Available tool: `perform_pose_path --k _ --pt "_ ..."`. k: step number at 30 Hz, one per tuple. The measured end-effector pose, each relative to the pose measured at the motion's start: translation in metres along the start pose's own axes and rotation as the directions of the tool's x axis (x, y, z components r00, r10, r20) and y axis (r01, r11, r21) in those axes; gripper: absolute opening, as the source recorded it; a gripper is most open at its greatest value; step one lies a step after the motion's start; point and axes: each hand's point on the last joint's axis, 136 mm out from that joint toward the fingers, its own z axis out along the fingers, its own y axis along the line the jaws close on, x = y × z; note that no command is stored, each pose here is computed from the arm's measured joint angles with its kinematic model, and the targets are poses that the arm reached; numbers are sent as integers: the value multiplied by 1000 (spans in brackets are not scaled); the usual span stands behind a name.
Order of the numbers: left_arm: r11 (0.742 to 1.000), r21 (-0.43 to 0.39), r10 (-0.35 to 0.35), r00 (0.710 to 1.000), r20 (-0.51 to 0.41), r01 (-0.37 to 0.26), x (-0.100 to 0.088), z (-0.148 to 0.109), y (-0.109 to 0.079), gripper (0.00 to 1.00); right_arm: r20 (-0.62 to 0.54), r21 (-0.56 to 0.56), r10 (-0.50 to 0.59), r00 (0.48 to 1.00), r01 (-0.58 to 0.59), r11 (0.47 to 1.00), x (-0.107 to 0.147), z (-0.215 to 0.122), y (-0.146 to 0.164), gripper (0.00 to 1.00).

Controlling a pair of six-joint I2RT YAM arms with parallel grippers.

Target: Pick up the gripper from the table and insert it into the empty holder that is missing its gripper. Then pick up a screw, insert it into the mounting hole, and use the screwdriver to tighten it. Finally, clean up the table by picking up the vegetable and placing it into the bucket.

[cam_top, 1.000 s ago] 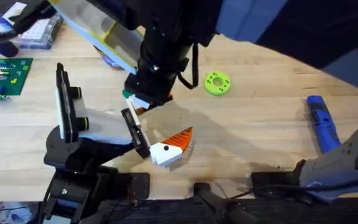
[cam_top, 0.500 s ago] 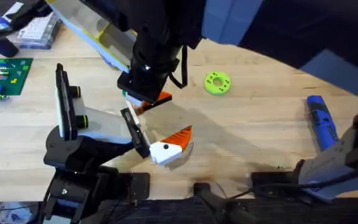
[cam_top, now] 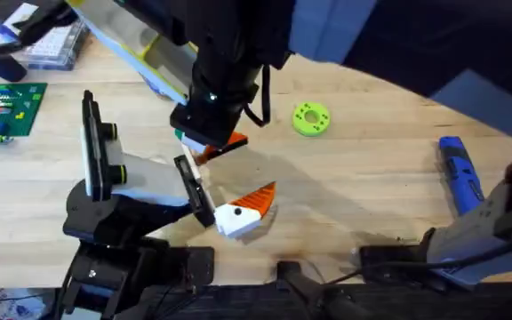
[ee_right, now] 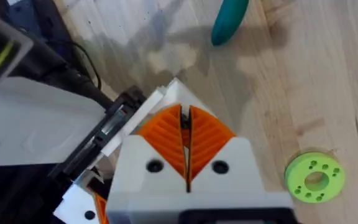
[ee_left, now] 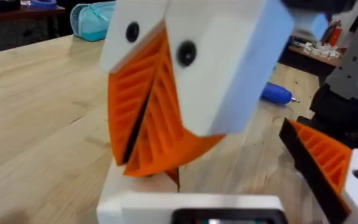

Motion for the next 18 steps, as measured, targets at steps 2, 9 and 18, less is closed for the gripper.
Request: perform_pose_path --k 2,9,18 --pt "1000 0 0 1000 0 0 0 0 0 990 -3 0 5 1000 -5 1000 1 0 0 10" --pt "1000 12 -1 1000 -2 1 0 0 -2 990 -12 -5 17 1000 -17 1000 3 -1 1 10" --pt "1000 15 -2 1000 -3 2 1 0 -3 990 -18 -7 22 1000 -22 1000 4 -1 1 10"
